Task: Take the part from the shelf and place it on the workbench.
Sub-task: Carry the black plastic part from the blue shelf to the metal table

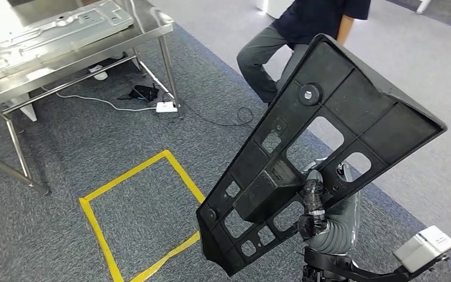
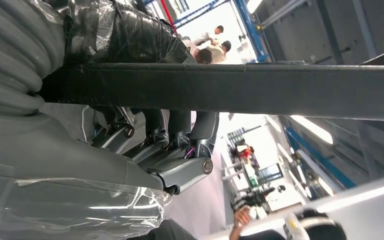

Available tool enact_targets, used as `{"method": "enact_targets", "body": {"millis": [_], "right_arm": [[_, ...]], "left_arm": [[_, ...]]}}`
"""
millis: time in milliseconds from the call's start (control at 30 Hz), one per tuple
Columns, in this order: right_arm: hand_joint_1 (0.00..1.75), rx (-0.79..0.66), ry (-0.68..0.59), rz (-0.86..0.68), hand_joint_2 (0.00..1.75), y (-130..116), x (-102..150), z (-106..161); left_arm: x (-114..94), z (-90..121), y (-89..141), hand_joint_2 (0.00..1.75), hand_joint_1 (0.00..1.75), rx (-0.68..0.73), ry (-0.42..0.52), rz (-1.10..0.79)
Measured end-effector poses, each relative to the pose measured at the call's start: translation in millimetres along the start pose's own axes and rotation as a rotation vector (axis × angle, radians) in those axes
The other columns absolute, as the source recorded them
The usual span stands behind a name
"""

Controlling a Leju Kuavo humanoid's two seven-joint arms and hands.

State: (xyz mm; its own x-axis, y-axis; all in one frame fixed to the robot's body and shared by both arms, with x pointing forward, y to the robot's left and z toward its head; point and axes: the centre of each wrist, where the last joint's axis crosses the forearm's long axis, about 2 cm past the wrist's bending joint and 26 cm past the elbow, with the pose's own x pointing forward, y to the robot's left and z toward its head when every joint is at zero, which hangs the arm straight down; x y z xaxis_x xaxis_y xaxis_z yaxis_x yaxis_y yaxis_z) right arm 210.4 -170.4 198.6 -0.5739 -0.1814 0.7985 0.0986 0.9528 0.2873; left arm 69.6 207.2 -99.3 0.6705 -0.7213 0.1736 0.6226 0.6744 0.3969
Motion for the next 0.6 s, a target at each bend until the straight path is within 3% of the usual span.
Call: {"method": "enact_targets", "body": {"millis": [600], "right_arm": [[1.71,-0.006,0.014,0.017,1.75,-2.2,-2.4,1.4]], "left_arm": [[3.9,0.9,-1.7,1.75,0.0,-0.007,-0.026,-0.059]]}}
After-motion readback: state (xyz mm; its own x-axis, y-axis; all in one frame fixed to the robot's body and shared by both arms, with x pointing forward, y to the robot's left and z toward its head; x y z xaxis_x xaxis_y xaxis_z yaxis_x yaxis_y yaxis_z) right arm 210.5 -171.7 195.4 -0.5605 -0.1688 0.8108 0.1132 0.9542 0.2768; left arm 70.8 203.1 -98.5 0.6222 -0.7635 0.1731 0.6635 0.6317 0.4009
